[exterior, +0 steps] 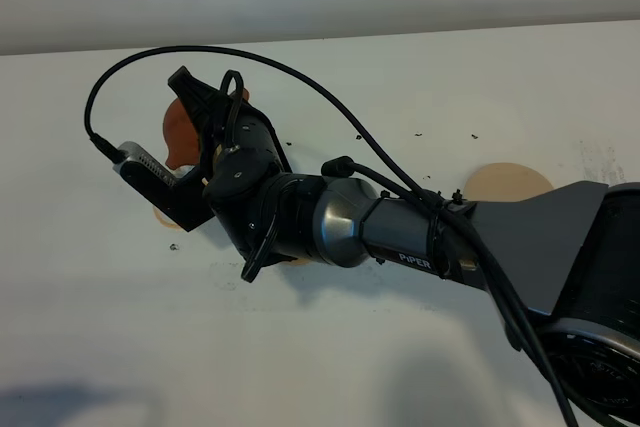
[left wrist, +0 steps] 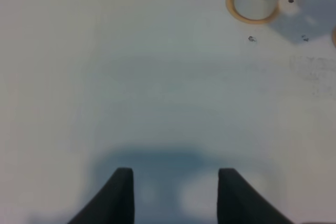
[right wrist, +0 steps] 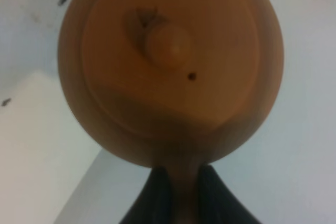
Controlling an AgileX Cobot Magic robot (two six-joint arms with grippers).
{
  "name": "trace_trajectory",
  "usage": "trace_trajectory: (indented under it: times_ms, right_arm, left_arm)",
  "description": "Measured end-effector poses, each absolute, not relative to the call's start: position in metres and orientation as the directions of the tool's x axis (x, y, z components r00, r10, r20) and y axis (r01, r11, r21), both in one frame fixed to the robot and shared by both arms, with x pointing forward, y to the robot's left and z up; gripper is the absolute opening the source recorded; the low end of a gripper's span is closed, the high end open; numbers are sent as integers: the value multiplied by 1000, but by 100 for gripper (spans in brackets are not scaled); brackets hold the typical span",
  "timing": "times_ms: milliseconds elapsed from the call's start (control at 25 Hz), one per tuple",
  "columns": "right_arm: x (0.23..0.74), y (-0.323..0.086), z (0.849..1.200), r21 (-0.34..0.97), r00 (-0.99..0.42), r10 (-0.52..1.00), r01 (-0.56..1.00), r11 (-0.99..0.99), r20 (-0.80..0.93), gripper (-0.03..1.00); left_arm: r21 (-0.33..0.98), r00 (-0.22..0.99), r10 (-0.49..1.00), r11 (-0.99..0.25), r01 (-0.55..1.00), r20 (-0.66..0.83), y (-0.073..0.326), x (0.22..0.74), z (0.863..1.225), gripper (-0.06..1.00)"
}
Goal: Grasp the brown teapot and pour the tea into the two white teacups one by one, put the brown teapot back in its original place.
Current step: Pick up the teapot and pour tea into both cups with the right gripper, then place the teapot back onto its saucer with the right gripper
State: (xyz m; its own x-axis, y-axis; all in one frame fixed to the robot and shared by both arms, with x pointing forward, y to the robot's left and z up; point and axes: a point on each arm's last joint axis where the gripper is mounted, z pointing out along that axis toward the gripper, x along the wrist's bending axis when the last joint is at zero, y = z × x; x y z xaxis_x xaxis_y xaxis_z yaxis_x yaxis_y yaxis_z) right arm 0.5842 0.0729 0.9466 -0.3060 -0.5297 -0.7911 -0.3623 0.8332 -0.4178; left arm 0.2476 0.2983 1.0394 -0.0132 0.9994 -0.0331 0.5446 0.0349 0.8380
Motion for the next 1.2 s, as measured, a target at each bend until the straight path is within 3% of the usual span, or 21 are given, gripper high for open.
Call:
trace_trajectory:
  times_ms: [360, 640, 920, 1200]
  right_arm:
    - [578, 67, 943, -266, -489, -381, -290, 919, -784, 11]
    - [562, 58, 992, 0, -633, -113, -176, 984, -766, 11]
    - [536, 60, 991, 185, -828, 93, -13, 983, -552, 11]
    - [509, 79, 984, 290, -910, 134, 16, 957, -393, 11]
  left_arm:
    - [838, -16, 999, 41, 545, -38, 298, 248, 1039, 38]
    - [838, -13, 999, 35, 545, -33, 298, 248, 1039, 38]
    - [838, -16, 999, 41, 545, -38, 298, 248, 1039, 38]
    - [838, -13, 999, 35, 545, -33, 298, 248, 1039, 38]
